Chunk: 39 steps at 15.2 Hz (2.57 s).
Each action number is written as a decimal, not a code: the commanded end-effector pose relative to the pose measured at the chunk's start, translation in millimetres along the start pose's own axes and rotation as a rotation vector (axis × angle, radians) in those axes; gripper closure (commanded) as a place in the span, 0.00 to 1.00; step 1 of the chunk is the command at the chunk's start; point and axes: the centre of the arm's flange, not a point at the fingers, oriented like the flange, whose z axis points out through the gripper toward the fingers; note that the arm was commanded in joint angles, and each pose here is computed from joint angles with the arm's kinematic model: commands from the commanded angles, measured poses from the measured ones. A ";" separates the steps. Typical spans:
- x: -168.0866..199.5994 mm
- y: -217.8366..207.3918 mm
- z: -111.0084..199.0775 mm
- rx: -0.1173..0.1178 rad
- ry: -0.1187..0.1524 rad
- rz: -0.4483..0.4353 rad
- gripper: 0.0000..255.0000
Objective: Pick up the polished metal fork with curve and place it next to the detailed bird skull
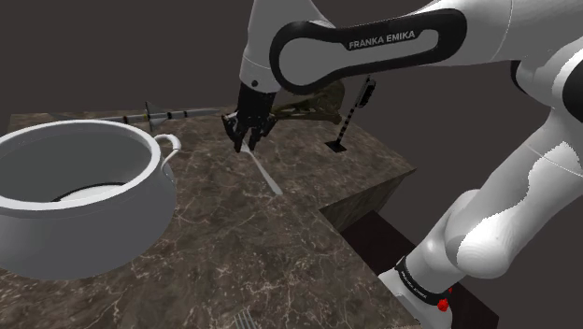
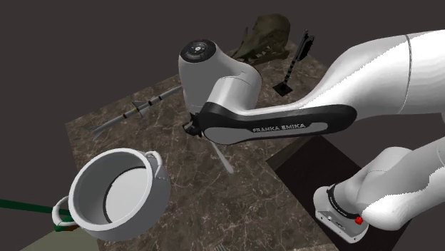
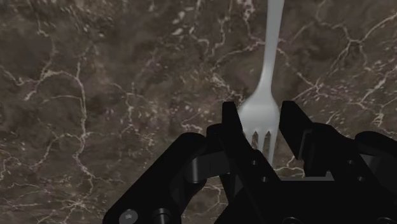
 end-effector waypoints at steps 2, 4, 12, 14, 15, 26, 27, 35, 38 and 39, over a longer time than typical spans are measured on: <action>1.8 -0.5 -15.8 0.000 0.000 0.000 1.00; 2.5 -0.7 -26.3 0.000 0.000 0.000 1.00; 5.3 -1.5 -68.4 0.000 0.000 0.000 1.00; 6.0 -1.7 -79.0 0.000 0.000 0.000 1.00; 6.3 -1.8 -84.2 0.000 0.000 0.000 1.00; 10.1 -2.9 -142.2 0.000 0.000 0.000 1.00; 10.5 -3.0 -147.5 0.000 0.000 0.000 1.00; 32.3 59.3 -162.3 0.000 0.000 0.000 1.00; 44.9 96.9 -162.4 0.000 0.000 0.000 1.00; 49.0 109.4 -162.5 0.000 0.000 0.000 1.00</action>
